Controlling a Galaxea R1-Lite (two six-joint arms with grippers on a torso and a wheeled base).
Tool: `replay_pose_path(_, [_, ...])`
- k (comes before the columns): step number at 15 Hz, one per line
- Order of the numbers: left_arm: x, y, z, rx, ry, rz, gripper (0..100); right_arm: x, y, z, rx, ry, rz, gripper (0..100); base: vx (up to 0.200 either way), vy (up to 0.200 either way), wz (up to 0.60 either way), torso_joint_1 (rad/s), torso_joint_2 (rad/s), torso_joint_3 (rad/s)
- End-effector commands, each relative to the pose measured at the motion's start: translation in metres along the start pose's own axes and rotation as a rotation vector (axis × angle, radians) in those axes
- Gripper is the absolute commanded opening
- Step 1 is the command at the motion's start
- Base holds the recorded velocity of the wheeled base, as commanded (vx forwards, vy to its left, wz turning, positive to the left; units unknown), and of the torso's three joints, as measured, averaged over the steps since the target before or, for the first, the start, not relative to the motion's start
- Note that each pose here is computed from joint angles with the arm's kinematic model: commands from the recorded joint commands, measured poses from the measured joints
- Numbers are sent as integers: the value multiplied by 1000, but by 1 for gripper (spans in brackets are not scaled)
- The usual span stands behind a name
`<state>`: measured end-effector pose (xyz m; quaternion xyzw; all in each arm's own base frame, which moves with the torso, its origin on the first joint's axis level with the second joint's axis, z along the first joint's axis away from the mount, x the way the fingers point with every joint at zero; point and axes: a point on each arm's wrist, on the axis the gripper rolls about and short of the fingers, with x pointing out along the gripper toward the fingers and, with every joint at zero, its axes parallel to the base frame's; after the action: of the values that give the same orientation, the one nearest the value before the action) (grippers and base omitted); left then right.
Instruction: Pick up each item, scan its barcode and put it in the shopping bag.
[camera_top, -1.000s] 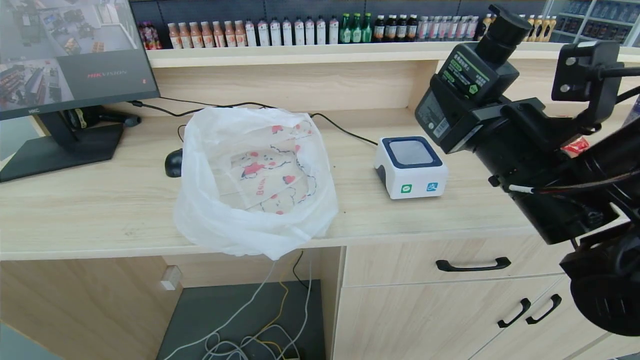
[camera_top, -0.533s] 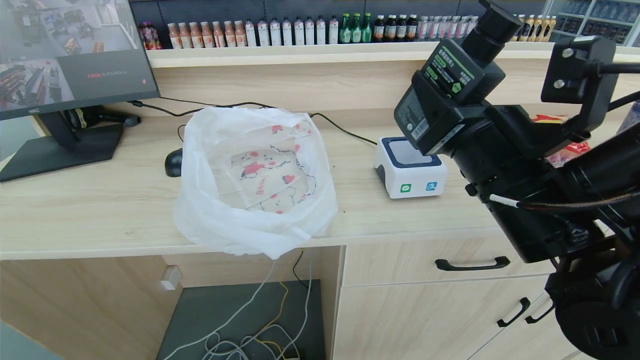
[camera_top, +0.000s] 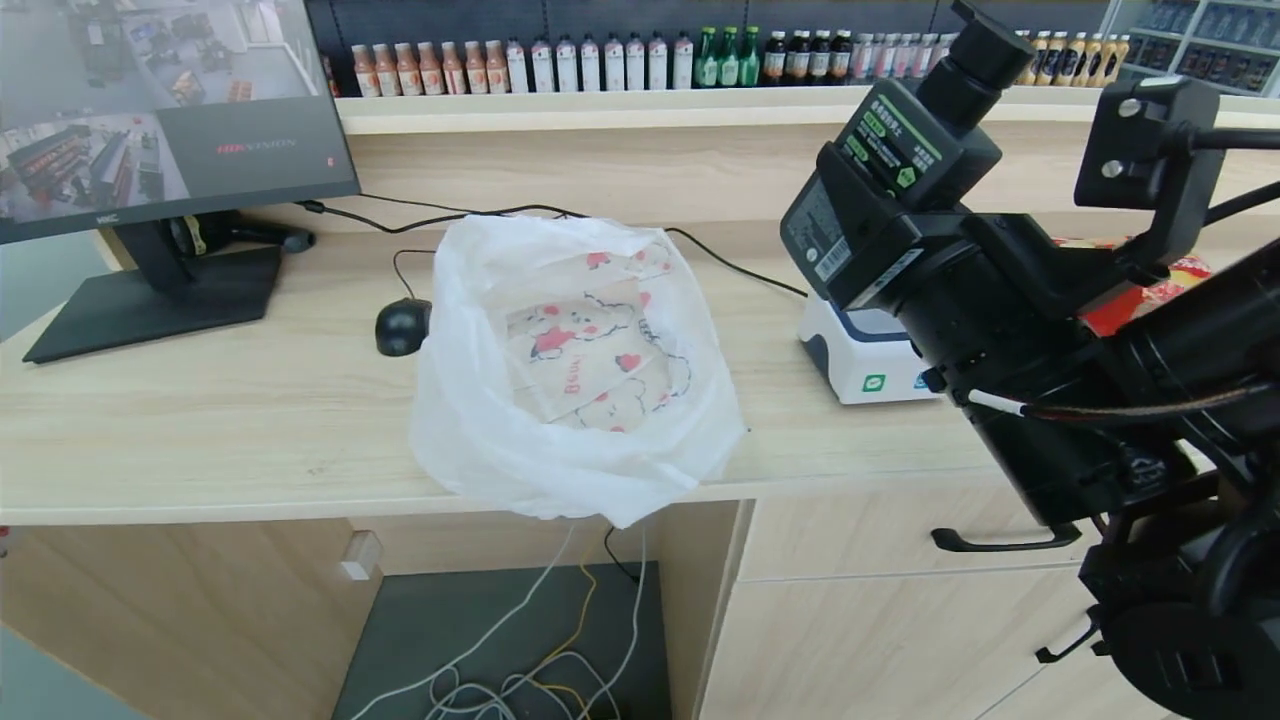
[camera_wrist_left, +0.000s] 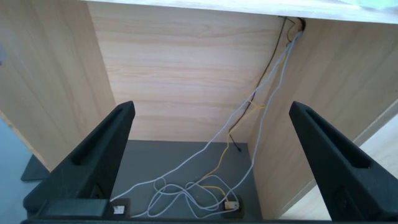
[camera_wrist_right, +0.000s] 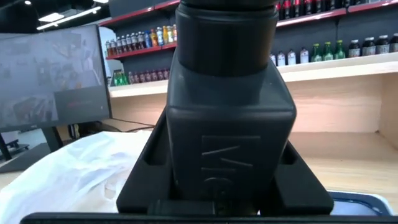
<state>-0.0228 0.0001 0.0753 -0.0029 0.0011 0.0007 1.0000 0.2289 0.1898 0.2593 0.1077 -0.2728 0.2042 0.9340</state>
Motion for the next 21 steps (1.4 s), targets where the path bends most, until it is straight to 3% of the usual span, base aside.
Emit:
replay_pose_path(1, [0,0,0,0,-1,0,100,0,0,-4,-2,10,2,0,0,200,0,-12,2,2])
replay_pose_path(6, [0,0,0,1,-1,0,100,1,1,-6,-1,13,5,0,0,200,0,-1,4,5])
replay_pose_path(14, [0,0,0,6,-1,0,100,-2,-1,-2,70,11,5,0,0,0,0,0,0,0])
replay_pose_path(18, [0,0,0,6,-2,0,100,-1,-31,-5,151,21,3,0,0,0,0,0,0,0])
replay_pose_path(21, [0,0,0,6,-2,0,100,7,-53,-8,224,33,87,0,0,0,0,0,0,0])
